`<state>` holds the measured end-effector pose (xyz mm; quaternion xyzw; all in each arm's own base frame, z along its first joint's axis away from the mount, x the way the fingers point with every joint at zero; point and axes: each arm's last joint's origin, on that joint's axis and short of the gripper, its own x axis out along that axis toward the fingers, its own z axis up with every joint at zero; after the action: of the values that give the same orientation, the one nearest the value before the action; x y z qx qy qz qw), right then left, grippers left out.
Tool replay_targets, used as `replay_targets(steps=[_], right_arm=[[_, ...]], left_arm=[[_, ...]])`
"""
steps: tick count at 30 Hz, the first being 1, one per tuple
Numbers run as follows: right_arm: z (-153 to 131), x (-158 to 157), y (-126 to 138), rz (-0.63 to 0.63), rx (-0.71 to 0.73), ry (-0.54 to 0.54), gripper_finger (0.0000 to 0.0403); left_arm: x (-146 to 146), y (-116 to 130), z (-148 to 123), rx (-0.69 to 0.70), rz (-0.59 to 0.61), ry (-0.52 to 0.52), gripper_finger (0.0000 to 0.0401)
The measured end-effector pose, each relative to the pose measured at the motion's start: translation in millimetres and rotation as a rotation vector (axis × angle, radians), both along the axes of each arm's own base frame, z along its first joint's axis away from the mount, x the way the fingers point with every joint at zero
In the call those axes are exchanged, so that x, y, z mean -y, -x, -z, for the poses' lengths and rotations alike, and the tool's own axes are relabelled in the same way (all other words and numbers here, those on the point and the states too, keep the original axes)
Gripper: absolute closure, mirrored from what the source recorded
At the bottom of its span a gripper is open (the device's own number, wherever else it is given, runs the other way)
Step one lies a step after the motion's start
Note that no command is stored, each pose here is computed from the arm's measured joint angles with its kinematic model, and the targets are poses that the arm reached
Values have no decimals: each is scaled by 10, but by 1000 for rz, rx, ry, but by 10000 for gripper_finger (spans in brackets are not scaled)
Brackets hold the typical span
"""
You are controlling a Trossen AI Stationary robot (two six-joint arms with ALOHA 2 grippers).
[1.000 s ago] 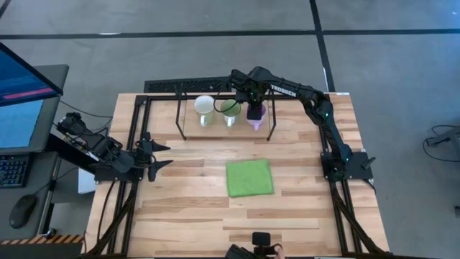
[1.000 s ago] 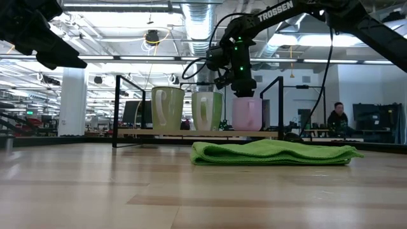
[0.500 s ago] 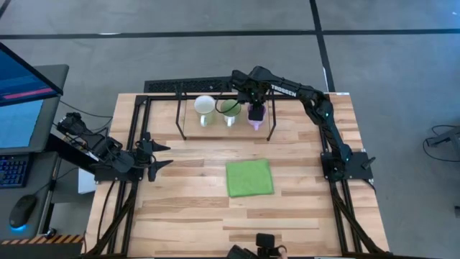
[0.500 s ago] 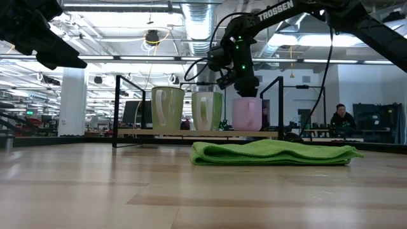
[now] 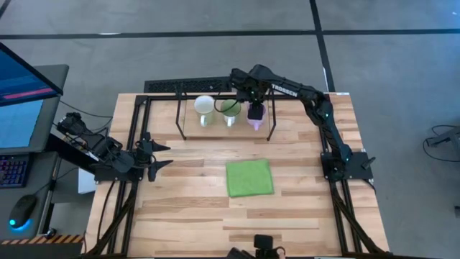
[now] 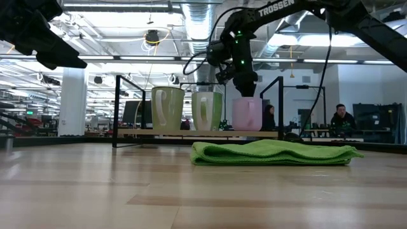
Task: Stack small to large cups/mugs on shelf
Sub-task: Put the purple mug on the shelf, then return to Home Position
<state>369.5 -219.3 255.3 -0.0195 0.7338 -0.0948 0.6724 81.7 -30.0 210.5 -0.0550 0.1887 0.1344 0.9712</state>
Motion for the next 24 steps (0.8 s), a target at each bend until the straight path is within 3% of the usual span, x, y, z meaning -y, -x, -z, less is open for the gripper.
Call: replay_targets(steps=[12, 18, 24], right_arm=[[-602, -57, 0, -4, 145, 83, 226], [-961, -208, 169, -6, 227, 122, 226], [-1465, -459, 385, -12, 421, 170, 226]], left_arm=[[-2, 3, 6, -3, -6, 10, 154], [-11, 4, 3, 7, -34, -6, 154], [-31, 7, -8, 32, -100, -40, 154]])
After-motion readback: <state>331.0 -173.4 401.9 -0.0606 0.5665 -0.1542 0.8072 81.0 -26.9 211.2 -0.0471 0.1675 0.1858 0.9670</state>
